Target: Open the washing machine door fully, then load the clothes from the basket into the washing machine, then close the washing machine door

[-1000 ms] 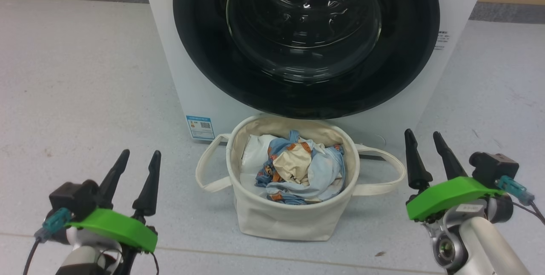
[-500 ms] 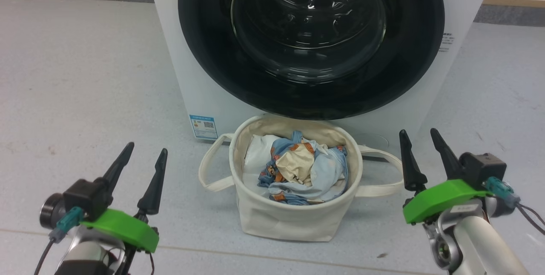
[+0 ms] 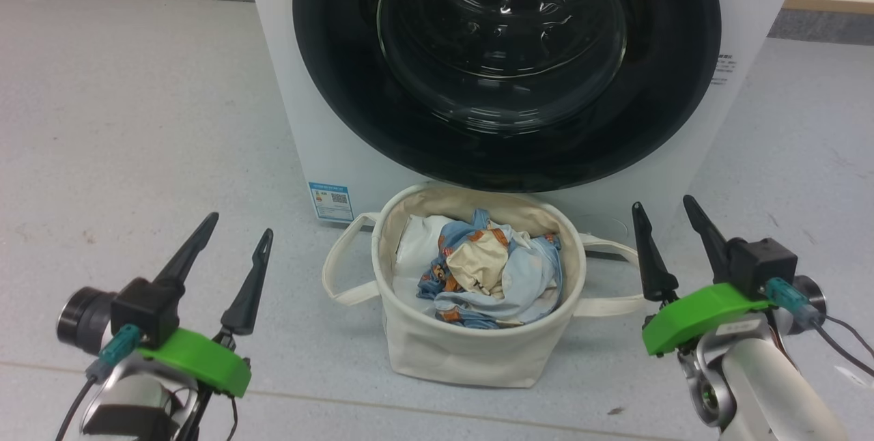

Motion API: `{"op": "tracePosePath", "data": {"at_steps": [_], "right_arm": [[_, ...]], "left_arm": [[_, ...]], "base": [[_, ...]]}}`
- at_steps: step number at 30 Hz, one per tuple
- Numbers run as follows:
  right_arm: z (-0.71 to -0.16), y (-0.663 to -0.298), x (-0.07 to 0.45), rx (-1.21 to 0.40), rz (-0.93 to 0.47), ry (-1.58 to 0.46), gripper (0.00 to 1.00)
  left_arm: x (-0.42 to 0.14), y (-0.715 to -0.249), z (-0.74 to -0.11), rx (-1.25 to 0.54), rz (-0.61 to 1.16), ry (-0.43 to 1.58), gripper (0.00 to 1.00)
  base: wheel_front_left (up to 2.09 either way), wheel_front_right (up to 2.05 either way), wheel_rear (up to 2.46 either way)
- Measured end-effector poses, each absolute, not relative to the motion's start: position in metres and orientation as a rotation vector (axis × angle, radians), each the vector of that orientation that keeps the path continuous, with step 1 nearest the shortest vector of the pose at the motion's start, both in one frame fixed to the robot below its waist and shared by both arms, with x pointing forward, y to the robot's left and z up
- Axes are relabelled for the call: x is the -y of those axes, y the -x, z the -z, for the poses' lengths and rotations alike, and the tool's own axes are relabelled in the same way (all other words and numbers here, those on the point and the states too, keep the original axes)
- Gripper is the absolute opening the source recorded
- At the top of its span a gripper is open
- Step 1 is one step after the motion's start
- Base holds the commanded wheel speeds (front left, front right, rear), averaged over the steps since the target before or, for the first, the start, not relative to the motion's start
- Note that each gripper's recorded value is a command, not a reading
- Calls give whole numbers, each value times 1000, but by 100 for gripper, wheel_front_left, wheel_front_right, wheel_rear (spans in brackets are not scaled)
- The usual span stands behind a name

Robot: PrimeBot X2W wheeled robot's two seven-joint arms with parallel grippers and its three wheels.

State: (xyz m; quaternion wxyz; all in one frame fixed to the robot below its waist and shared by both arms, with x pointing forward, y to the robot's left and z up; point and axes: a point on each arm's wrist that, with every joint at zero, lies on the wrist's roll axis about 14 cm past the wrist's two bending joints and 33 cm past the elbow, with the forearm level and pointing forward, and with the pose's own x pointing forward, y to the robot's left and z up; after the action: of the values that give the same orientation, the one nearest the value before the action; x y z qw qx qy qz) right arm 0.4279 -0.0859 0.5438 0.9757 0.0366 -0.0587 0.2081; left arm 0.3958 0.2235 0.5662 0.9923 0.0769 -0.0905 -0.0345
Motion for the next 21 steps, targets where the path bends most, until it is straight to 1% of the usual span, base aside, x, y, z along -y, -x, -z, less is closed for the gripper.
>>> {"op": "tracePosePath", "data": {"at_steps": [14,21], "right_arm": [[-541,-429,90,108,-406,-78,100],[-543,-427,93,116,-399,-80,100]], "left_arm": [[-225,-395,-568,187,62,-149,100],[-231,-395,-558,154,49,-54,100]], "base": [[0,0,0],[0,0,0]]}}
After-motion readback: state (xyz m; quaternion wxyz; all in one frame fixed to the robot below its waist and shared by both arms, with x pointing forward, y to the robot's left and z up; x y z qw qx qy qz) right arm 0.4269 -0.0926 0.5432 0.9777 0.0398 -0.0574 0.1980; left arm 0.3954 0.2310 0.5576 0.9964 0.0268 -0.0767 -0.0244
